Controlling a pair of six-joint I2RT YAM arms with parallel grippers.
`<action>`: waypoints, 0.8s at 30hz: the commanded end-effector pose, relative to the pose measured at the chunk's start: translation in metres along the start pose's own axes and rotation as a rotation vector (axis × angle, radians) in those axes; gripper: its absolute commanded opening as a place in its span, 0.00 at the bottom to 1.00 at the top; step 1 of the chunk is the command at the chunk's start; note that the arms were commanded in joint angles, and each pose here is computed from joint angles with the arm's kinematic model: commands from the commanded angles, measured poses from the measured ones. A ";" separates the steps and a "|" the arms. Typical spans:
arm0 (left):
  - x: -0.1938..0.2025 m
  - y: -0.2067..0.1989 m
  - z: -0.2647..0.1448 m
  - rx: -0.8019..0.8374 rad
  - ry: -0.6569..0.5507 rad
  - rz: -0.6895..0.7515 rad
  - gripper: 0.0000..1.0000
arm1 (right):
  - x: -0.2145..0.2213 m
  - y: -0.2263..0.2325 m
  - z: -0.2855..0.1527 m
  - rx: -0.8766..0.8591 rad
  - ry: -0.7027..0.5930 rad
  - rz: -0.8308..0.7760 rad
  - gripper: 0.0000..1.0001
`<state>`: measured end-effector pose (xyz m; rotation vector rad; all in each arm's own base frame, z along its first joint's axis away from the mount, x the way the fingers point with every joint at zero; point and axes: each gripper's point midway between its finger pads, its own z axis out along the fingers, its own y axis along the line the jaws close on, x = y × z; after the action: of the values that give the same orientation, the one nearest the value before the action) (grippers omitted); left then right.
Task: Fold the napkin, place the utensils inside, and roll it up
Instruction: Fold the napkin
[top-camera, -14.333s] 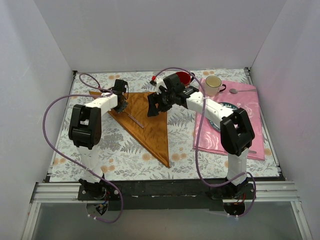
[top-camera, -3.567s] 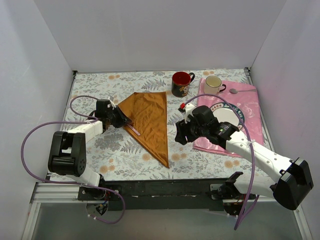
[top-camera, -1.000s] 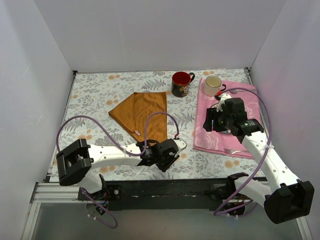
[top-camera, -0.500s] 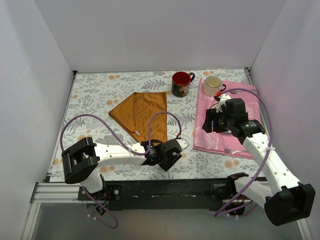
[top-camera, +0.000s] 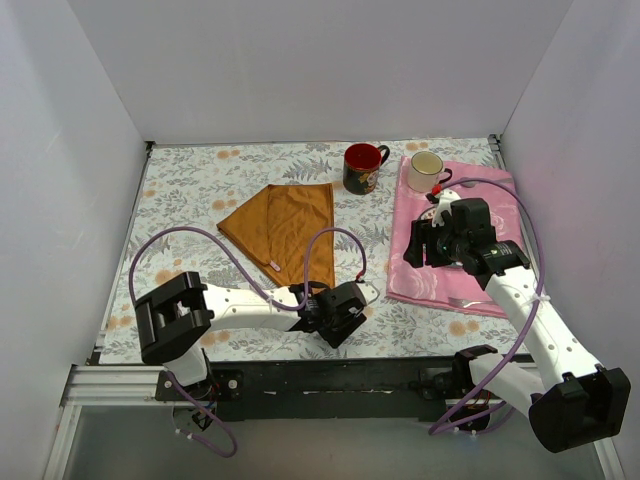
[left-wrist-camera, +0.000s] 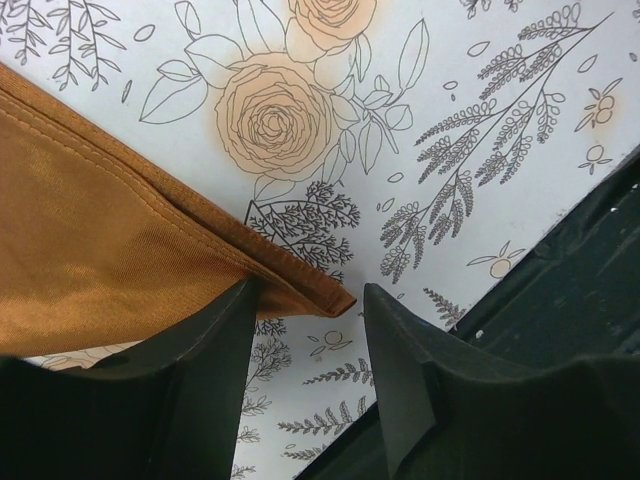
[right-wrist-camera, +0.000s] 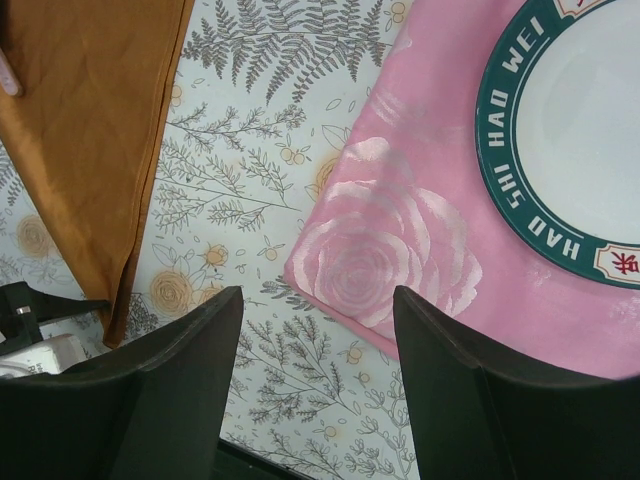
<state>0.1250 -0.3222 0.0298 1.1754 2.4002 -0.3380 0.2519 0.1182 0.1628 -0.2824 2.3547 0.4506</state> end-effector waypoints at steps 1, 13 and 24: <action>-0.010 -0.006 -0.001 0.017 -0.030 0.011 0.47 | -0.007 0.005 -0.005 -0.026 -0.034 -0.019 0.70; -0.015 0.010 -0.004 -0.086 -0.052 -0.037 0.24 | -0.005 0.006 -0.002 -0.038 -0.027 -0.021 0.70; -0.066 0.064 -0.056 -0.033 -0.215 -0.356 0.00 | -0.008 0.011 0.004 -0.073 -0.022 -0.017 0.70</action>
<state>0.1534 -0.3122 0.0534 0.9395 2.4296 -0.3186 0.2496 0.1249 0.1623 -0.3115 2.3521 0.4980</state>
